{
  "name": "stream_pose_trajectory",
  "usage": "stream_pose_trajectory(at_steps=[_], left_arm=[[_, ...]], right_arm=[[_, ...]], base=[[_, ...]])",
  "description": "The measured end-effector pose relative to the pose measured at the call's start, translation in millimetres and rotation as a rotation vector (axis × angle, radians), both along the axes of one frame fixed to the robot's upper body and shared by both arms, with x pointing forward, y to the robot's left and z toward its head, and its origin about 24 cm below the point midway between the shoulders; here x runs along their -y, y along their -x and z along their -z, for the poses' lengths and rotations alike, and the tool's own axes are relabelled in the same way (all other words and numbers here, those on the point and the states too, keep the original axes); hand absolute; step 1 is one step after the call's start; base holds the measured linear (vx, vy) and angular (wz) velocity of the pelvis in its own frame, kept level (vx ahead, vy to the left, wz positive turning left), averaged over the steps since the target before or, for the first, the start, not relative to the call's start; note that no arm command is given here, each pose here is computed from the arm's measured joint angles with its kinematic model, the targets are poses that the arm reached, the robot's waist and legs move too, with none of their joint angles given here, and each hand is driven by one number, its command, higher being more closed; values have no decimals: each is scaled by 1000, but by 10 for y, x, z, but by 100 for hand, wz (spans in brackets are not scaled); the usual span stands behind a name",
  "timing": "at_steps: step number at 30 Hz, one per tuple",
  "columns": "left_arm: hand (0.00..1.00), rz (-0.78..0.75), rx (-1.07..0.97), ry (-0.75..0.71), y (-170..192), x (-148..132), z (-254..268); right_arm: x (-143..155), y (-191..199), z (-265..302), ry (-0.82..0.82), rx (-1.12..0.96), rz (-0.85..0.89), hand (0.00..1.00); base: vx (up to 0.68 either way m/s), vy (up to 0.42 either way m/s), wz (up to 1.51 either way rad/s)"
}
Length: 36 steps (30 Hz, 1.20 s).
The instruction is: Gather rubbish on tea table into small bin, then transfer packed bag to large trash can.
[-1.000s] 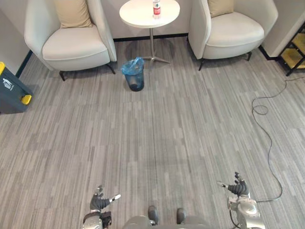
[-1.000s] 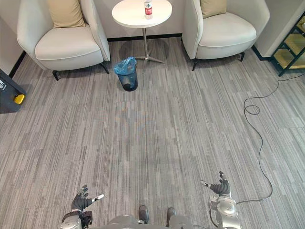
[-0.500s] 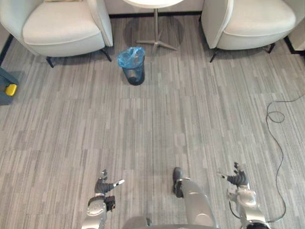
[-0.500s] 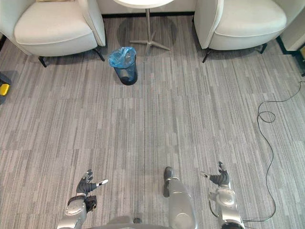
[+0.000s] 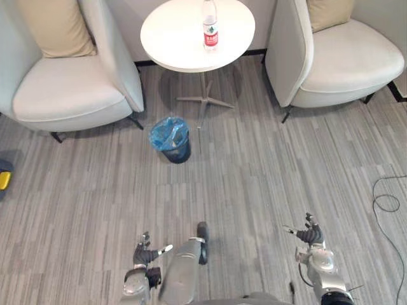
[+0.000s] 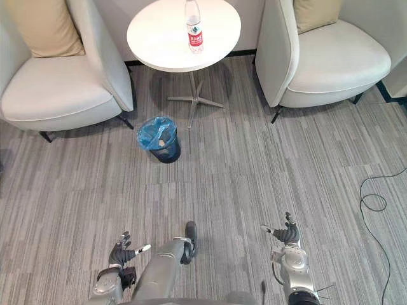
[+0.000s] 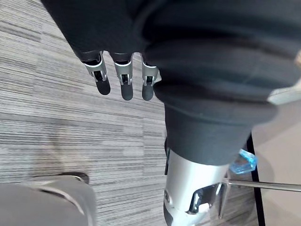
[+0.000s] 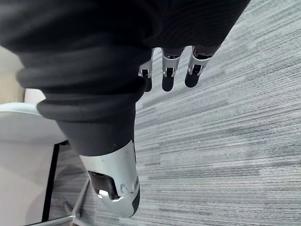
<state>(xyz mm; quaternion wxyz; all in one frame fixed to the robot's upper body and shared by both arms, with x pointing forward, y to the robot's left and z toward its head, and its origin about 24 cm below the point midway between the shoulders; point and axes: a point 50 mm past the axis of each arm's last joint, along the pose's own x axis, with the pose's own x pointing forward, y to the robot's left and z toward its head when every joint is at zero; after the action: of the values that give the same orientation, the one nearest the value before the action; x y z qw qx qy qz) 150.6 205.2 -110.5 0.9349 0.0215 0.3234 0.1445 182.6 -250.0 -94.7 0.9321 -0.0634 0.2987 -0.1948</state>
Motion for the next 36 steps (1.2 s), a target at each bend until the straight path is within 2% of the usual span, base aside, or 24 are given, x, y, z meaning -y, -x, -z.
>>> stream_pose_trajectory(at_steps=[4,7,12,16,20,22,27,28,34,36], left_arm=[[0,-10,46,-7,-172,-32,-72],[0,-15,42,-11,-187,-60,-71],[0,-21,45,55,-233,155,-38],[0,-19,56,63,-258,179,-52],[0,-12,36,77,-201,240,-12],[0,-12,43,65,-213,200,-27],[0,-27,-36,45,43,108,83],[0,-27,-49,14,86,10,83],[0,-32,-10,-33,28,-139,13],[0,-36,-20,-1,68,-39,53]], right_arm=[[5,-89,-50,10,23,-14,0],[34,-1,-10,10,-3,1,0],[11,-74,-91,20,38,0,0],[-85,-156,-209,12,130,21,0],[86,-126,-308,56,170,56,0],[71,-97,-282,52,154,56,0],[-69,-273,-489,116,243,-50,0],[-145,-310,-570,142,278,-101,0],[-227,-436,-885,221,430,-198,0],[-200,-466,-936,280,431,-259,0]], base=[[583,-35,33],[602,-172,55],[590,-232,36],[428,-115,11],[328,55,16],[298,76,36],[253,40,10],[237,-12,42],[213,-125,60],[192,-157,37]])
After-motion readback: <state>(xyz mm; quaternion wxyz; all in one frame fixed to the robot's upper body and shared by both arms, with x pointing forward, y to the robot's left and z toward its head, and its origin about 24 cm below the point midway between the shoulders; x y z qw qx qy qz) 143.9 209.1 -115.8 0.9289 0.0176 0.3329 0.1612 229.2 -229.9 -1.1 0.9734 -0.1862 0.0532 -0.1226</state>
